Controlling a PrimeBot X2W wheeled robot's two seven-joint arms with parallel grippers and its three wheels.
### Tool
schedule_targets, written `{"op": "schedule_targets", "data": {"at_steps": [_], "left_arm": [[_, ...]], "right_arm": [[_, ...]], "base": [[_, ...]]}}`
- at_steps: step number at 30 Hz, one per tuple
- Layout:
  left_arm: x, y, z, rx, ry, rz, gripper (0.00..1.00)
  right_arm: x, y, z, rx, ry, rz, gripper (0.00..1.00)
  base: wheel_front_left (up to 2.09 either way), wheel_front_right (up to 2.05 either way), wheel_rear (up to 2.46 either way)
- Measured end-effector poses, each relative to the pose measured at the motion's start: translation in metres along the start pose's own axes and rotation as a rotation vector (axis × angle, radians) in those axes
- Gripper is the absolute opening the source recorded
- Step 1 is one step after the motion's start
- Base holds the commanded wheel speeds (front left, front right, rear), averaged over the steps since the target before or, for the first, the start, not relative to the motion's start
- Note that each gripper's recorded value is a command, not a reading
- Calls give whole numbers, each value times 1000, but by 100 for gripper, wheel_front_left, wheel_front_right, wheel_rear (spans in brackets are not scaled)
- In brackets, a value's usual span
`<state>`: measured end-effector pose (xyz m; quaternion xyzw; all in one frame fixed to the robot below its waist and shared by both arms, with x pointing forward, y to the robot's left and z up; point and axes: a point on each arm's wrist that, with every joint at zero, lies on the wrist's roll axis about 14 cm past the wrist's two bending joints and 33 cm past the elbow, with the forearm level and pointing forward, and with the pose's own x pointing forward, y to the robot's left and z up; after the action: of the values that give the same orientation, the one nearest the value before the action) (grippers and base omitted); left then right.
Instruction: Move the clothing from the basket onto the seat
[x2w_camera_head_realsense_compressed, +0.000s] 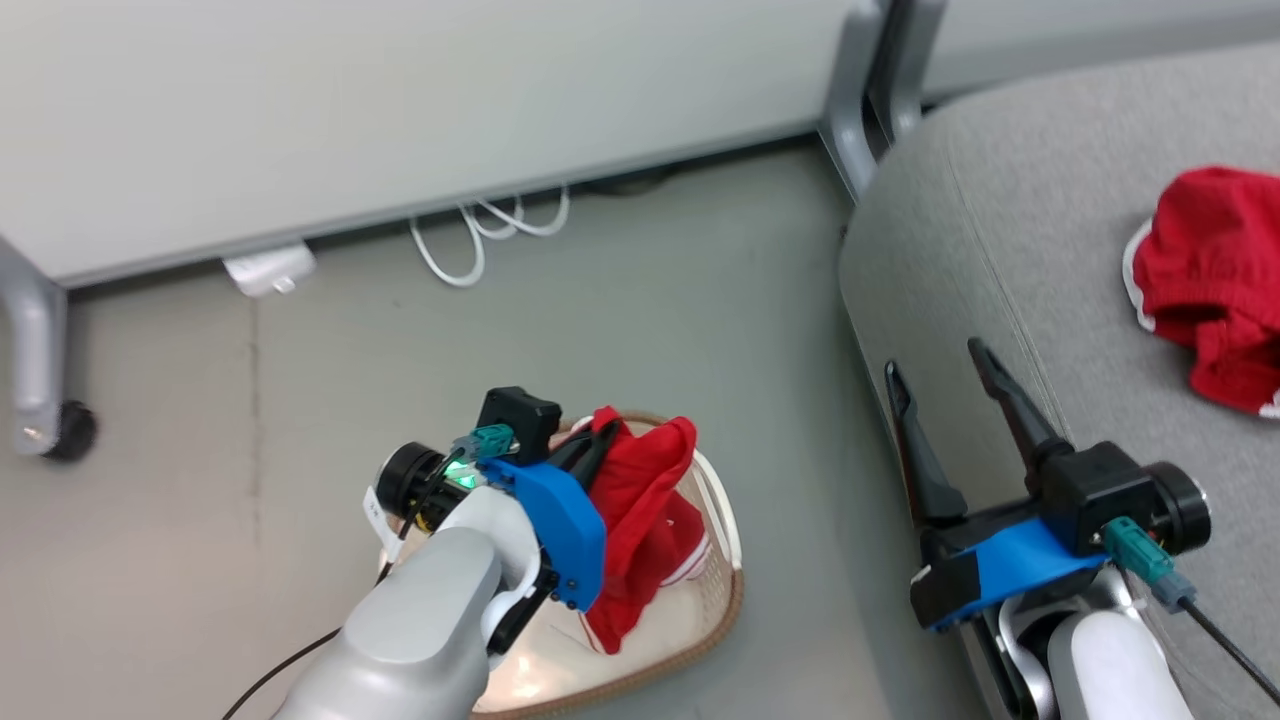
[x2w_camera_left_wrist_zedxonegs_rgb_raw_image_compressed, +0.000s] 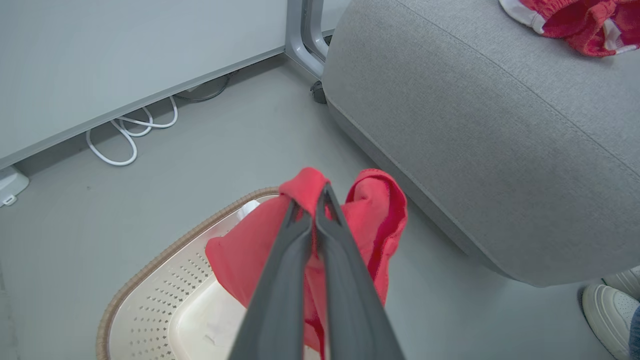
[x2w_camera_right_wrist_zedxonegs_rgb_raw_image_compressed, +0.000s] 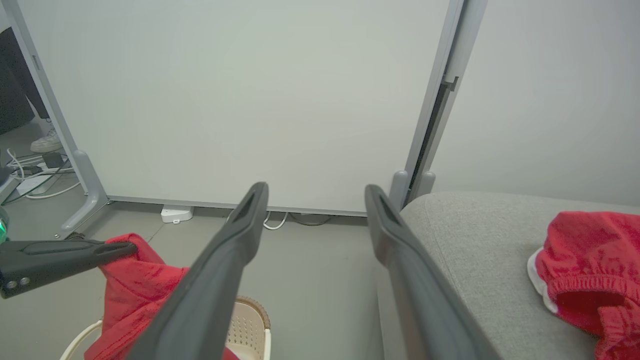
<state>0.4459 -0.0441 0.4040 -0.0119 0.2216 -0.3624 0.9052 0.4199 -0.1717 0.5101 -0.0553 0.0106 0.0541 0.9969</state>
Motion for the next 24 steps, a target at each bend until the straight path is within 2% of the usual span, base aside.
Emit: {"op": "schedule_targets", "data": {"at_steps": [7,13,24], "left_arm": [[-38,-21,89,107,-210,6,0],[-67,-35,148,145,-326,17,0],[-88,-56,206,220,-399,11,0]], "right_arm": [[-18,27,28,13,-58,69,100],[-28,44,46,10,-100,114,100],[-32,62,56,13,-125,164,100]], "base": [[0,0,0],[0,0,0],[0,0,0]]}}
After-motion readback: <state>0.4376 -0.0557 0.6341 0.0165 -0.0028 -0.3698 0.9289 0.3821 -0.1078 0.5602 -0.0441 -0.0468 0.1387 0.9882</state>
